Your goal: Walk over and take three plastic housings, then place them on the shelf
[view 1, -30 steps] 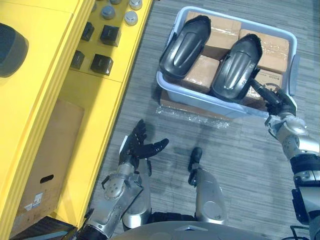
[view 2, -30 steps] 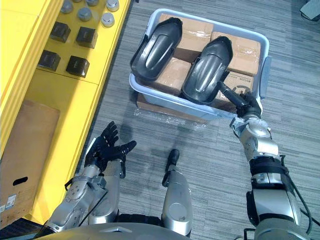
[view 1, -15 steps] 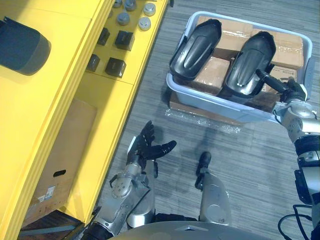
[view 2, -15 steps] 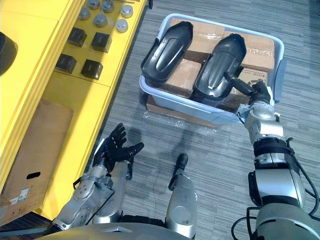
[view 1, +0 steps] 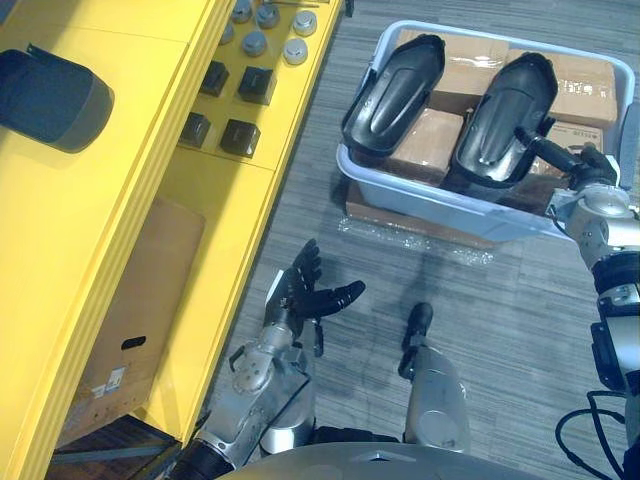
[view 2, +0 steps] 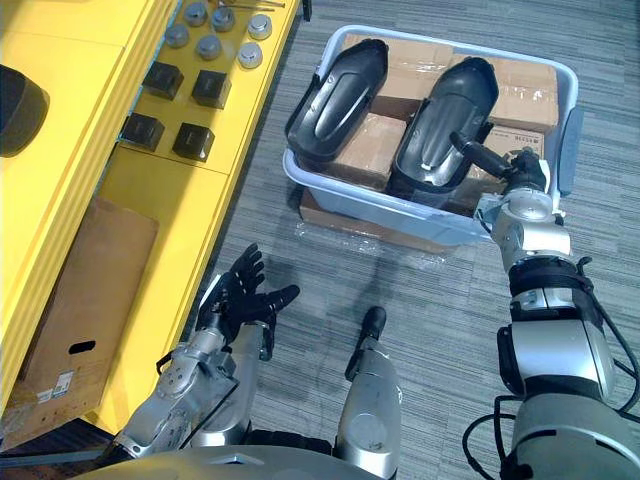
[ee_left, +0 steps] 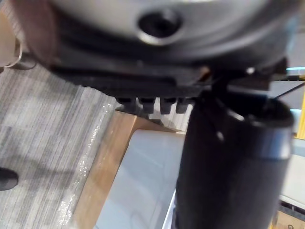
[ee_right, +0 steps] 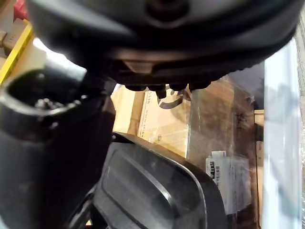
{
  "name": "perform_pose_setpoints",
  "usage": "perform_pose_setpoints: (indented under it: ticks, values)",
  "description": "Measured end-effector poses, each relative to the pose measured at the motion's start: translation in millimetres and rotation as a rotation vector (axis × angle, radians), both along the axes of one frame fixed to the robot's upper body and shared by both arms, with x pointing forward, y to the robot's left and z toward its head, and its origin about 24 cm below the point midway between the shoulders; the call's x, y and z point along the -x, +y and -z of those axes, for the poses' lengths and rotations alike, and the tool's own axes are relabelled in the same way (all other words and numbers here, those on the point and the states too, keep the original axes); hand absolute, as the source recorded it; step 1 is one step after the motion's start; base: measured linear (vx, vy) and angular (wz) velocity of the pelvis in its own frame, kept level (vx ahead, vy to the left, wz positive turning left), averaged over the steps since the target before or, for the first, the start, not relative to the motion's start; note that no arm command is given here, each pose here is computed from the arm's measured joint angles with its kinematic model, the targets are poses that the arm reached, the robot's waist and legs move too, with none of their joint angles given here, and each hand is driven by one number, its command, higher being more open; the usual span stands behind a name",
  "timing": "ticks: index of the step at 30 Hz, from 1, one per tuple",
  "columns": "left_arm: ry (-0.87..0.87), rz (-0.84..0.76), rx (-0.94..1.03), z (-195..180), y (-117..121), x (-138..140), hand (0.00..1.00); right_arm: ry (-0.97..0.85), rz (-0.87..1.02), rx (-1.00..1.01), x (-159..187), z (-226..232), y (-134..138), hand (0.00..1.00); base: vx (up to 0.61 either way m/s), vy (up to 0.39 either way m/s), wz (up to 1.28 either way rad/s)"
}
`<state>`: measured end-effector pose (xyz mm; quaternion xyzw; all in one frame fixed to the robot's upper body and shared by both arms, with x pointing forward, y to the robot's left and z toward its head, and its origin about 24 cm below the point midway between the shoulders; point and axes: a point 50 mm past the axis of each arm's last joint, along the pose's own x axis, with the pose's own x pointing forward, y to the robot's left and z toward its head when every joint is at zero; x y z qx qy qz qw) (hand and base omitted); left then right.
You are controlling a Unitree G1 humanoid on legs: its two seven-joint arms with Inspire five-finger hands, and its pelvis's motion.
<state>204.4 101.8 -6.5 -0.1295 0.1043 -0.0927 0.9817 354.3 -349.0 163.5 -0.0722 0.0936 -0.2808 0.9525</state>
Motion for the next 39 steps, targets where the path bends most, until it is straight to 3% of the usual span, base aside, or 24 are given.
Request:
perform_pose_setpoints:
  ticks: [4,9,15,18,25,31,39]
  values:
    - [0.002,-0.007,0.017,-0.6,-3.5,0.0,1.0,-0.005,-0.031,0.003,-3.5,-8.9,9.4,1.0,0.0,0.021,-0.06]
    - [0.005,-0.03,0.019,-0.5,-0.8,-0.6,1.0,-0.06,-0.297,0.099,0.1,-32.0,47.7,1.0,0.02,0.025,-0.09]
    - [-0.005,-0.114,-0.02,-2.3,22.3,-5.8,1.0,0.2,-0.523,0.106,21.5,22.8,62.0,1.0,0.05,0.017,-0.06]
    - [-0.011,-0.138,-0.048,-3.7,33.3,-4.2,1.0,0.203,-0.589,0.107,26.0,26.0,70.1,1.0,0.04,0.044,-0.09]
    - [-0.021,-0.151,-0.089,-7.0,46.4,-0.6,1.0,0.153,-0.467,0.082,32.6,41.6,72.6,1.0,0.02,0.04,-0.05]
    - [0.004,-0.148,-0.101,-4.2,44.1,1.0,1.0,0.073,-0.336,0.101,29.5,41.7,77.5,1.0,0.01,0.038,-0.01]
    - [0.012,-0.126,-0.078,-2.7,34.0,2.7,1.0,-0.133,-0.213,0.203,14.8,0.6,72.7,1.0,0.0,0.016,0.01]
